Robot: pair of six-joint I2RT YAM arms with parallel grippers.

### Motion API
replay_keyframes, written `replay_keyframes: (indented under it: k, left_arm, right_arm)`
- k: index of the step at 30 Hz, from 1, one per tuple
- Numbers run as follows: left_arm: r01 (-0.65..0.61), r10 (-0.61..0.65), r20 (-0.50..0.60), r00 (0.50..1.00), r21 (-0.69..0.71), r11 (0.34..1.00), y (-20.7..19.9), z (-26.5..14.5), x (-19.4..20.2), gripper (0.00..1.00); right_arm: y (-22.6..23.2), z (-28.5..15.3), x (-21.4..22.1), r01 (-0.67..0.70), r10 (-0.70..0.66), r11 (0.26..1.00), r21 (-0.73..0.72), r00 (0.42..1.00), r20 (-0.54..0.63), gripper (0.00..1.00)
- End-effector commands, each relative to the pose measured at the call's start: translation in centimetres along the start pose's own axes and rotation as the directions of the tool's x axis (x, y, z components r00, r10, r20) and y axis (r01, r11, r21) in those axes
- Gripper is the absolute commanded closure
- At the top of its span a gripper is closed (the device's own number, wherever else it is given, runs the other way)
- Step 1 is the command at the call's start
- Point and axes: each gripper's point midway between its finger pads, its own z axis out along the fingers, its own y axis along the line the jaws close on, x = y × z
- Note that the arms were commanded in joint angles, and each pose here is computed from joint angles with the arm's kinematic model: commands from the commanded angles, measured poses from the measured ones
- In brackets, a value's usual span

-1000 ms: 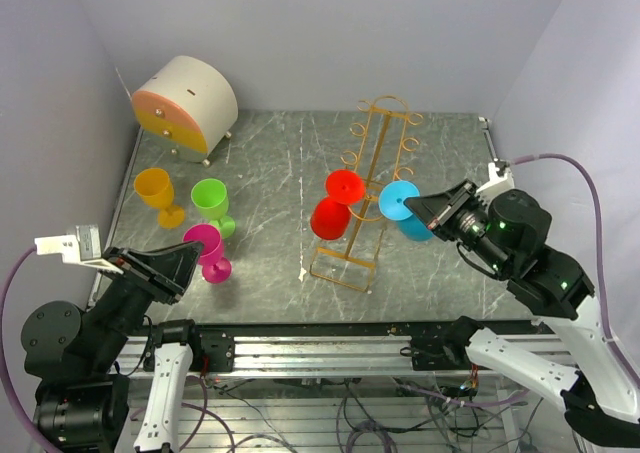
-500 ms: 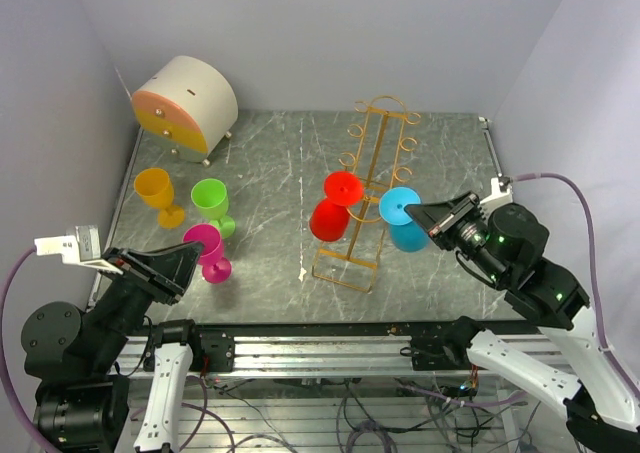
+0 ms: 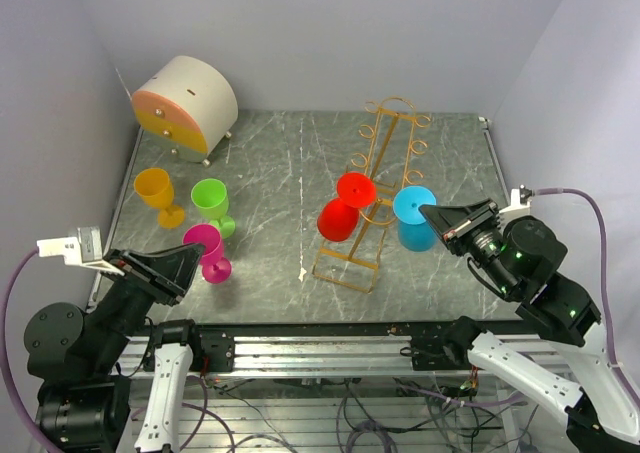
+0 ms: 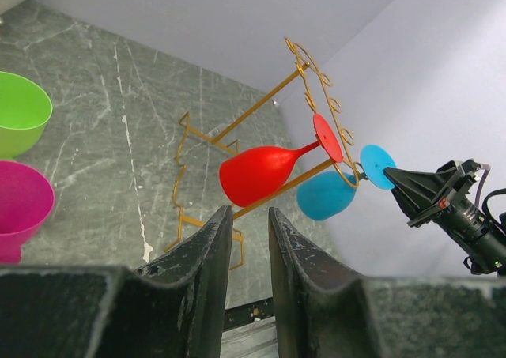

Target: Take the wine glass off the wine glass rack

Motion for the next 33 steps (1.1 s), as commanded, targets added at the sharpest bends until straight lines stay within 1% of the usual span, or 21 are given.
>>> replay_keyframes:
  k: [1,5,6,11,17,22,26,33]
  left_arm:
    - [-0.009,0.009,-0.003,1.0,0.033,0.999,-0.7,-0.2,0.0,0.64]
    - [-0.008,0.008,-0.004,1.0,0.031,0.999,-0.6,-0.2,0.0,0.64]
    - [-0.006,0.006,-0.002,1.0,0.031,1.0,-0.6,-0.2,0.0,0.64]
    - [-0.004,0.004,-0.005,1.0,0.027,1.0,-0.4,-0.2,0.2,0.64]
    - [-0.005,0.005,-0.007,1.0,0.017,1.0,-0.1,-0.2,0.4,0.63]
    - [0.009,-0.009,-0.007,1.0,0.02,1.0,0.0,-0.1,0.6,0.63]
    - [0.013,-0.013,-0.006,1.0,0.024,1.0,0.0,0.0,0.6,0.63]
    - [0.004,-0.004,-0.007,1.0,0.013,1.0,0.2,-0.1,0.6,0.63]
  right_arm:
    - [-0.1,-0.2,-0.7,-0.037,0.037,0.999,-0.001,0.999,0.037,1.0]
    - [-0.2,-0.3,-0.4,-0.088,0.088,0.996,-0.011,0.996,0.031,1.0]
    - [-1.0,0.2,0.1,-0.097,0.097,0.995,0.008,0.995,0.024,1.0]
    - [-1.7,0.6,0.8,-0.158,0.158,0.987,0.01,0.987,0.013,1.0]
    - [-1.9,0.1,0.2,-0.225,0.226,0.974,-0.029,0.973,0.047,1.0]
    - [-1.6,-0.6,-0.7,-0.275,0.284,0.956,-0.101,0.955,0.083,1.0]
    - [-0.7,-0.6,-1.0,-0.262,0.273,0.957,-0.128,0.958,0.082,1.0]
    - [1.2,0.7,-0.4,-0.199,0.207,0.97,-0.139,0.977,0.045,1.0]
